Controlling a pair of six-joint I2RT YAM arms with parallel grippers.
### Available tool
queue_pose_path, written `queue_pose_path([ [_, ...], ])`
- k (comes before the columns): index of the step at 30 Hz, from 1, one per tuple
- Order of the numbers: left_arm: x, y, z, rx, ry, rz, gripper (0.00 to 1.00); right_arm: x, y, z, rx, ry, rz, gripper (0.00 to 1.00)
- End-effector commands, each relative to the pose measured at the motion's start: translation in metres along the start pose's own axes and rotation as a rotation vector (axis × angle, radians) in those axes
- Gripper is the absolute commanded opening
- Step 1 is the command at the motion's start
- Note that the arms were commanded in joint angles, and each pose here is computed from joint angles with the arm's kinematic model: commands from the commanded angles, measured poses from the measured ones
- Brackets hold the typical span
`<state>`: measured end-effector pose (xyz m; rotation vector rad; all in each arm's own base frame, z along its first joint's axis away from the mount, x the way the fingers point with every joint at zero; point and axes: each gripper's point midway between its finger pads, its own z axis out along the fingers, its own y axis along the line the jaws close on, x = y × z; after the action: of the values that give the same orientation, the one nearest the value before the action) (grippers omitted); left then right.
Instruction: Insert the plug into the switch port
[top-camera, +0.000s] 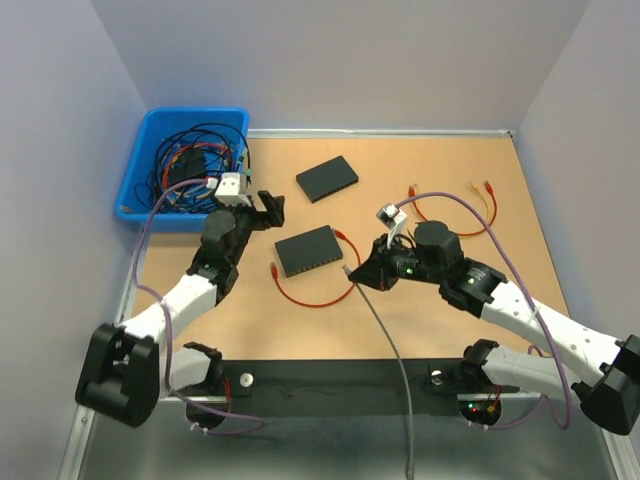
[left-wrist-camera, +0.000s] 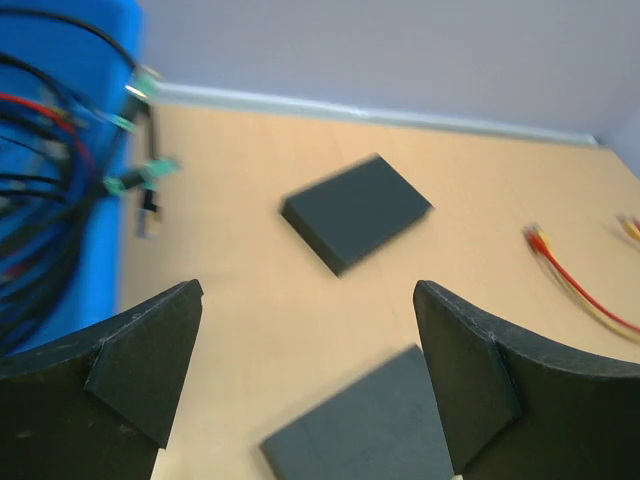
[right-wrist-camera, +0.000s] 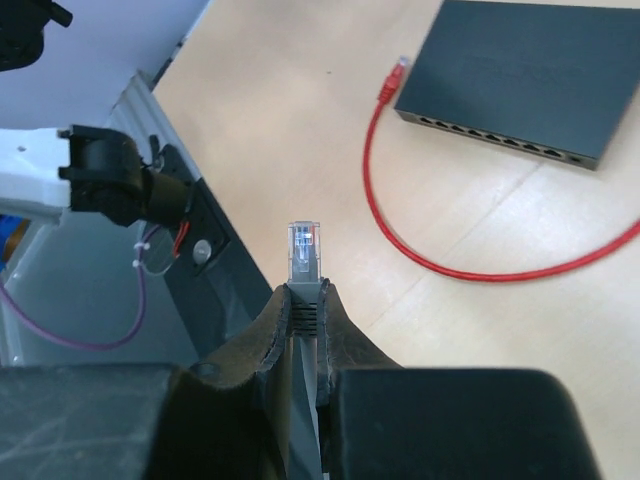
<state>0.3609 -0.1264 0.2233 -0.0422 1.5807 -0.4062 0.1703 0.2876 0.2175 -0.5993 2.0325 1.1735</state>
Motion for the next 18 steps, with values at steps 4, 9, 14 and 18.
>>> queue_pose_path([
  [4,0.009,-0.064,0.056,0.242,0.202,-0.109,0.99,0.0,-0.04,-0.004,0.24,-0.054,0.074,0.0],
  [9,0.082,-0.044,0.082,0.149,0.473,-0.022,0.99,0.008,-0.063,0.003,0.339,-0.025,0.104,0.01],
  [14,0.122,-0.017,0.081,-0.004,0.596,0.009,0.99,0.022,-0.084,0.018,0.42,0.029,0.131,0.0],
  [18,0.141,-0.005,0.072,-0.09,0.658,0.047,0.99,0.024,-0.098,0.035,0.465,0.062,0.144,0.0],
])
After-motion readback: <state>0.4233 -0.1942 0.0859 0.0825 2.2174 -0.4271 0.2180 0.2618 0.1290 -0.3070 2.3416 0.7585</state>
